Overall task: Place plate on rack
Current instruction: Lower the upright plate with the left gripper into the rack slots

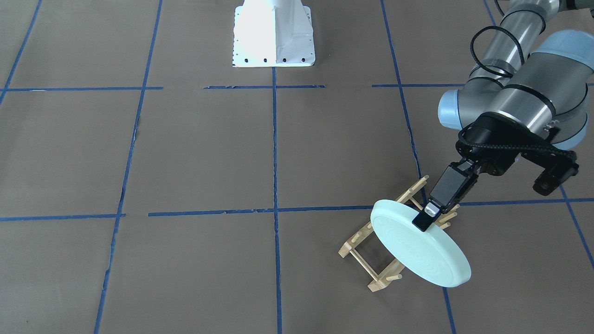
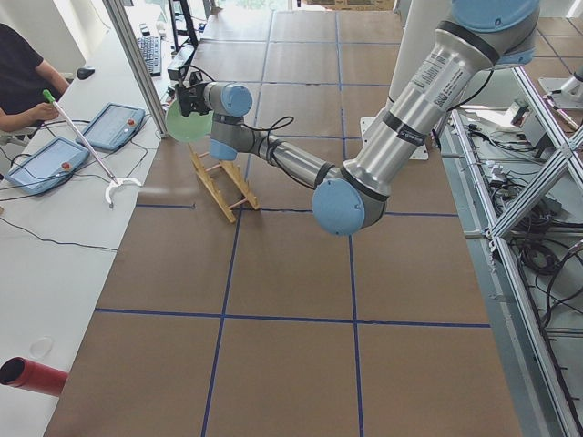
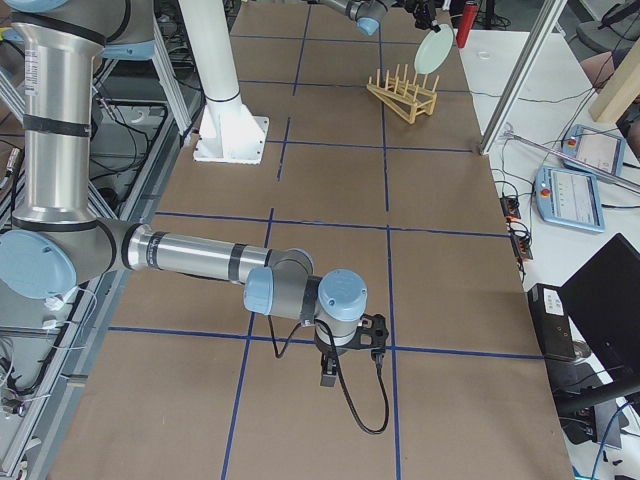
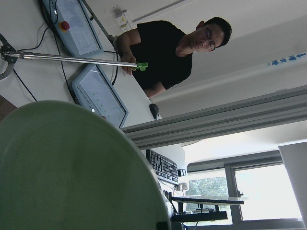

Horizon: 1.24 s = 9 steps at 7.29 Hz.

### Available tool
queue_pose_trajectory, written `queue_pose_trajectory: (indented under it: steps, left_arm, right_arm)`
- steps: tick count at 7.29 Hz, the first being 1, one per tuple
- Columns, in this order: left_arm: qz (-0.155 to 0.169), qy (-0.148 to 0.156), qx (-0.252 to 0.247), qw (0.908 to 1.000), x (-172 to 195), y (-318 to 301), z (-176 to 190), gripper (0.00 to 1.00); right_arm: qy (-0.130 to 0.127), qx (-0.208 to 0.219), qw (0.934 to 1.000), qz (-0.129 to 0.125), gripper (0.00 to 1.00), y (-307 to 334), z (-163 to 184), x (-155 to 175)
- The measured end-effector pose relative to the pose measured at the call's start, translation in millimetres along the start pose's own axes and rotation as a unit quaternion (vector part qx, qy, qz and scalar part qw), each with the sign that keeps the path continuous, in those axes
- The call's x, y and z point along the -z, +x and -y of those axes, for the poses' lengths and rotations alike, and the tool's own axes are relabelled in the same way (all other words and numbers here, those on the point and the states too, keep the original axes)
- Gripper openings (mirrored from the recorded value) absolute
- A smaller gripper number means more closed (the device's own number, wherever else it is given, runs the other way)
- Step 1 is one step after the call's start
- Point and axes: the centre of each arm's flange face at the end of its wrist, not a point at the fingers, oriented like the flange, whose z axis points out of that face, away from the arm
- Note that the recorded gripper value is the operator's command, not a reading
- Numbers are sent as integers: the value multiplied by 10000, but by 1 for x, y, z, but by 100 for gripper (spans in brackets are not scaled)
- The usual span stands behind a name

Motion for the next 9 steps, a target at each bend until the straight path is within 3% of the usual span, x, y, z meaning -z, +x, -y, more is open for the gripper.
queue_pose_trajectory:
  steps: [9]
  left_arm:
    - [312, -285, -27, 9991, -24, -36, -26, 0]
  right_arm:
    - [2, 2, 10000, 0, 100, 0, 0, 0]
